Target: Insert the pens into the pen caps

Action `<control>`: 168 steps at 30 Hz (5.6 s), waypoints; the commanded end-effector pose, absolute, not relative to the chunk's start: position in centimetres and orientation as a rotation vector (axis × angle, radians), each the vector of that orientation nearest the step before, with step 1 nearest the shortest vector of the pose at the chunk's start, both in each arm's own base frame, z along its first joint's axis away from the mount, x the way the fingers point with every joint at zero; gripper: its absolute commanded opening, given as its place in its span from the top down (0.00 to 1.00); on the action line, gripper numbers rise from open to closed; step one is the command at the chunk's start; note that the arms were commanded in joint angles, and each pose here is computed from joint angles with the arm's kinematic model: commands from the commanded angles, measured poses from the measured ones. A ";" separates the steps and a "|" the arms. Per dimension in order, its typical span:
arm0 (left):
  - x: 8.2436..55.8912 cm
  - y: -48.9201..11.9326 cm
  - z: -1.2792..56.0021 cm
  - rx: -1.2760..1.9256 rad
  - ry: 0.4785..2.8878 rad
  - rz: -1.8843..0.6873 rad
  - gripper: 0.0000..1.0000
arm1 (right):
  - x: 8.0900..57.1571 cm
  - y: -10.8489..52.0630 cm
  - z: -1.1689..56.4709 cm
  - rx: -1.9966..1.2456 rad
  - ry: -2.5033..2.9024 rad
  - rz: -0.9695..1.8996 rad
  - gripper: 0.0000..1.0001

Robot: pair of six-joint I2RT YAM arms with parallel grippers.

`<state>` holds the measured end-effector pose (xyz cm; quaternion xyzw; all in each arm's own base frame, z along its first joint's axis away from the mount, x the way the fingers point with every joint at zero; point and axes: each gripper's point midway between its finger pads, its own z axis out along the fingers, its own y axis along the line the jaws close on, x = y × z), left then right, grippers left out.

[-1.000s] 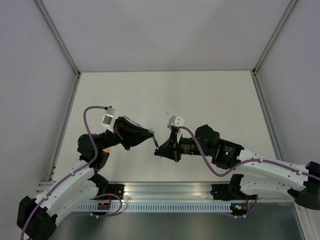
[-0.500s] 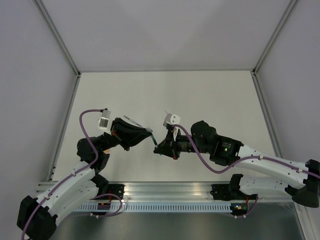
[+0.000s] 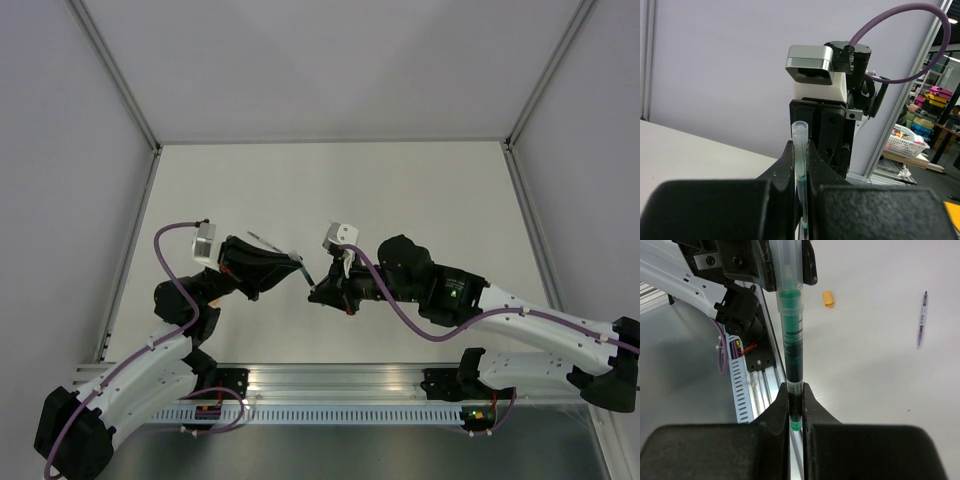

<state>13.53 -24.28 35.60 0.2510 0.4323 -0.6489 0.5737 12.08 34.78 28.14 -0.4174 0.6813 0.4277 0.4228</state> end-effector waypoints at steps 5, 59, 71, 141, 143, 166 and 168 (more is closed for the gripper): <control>10.4 -26.0 26.3 0.811 1.329 -1.682 0.98 | 14.7 33.1 49.7 -0.609 1.091 1.173 1.00; 14.5 -25.9 38.4 0.770 1.296 -1.384 0.10 | 8.9 35.8 30.2 -1.036 1.476 1.383 1.00; 12.8 -26.4 33.7 0.817 1.312 -1.520 0.98 | 10.3 36.2 31.6 -0.960 1.482 1.350 1.00; 11.2 -24.9 36.1 0.701 1.110 -1.589 0.57 | 12.8 37.9 37.4 -0.945 1.334 1.240 1.00; 11.3 -24.9 38.5 0.711 1.104 -1.569 0.42 | 12.7 37.4 34.8 -0.967 1.399 1.221 1.00; 13.0 -26.6 35.0 0.754 1.218 -1.582 0.22 | 11.6 35.1 35.3 -0.852 1.376 1.295 1.00; 12.9 -26.6 34.9 0.762 1.208 -1.585 0.24 | 11.8 35.5 34.8 -0.852 1.386 1.296 1.00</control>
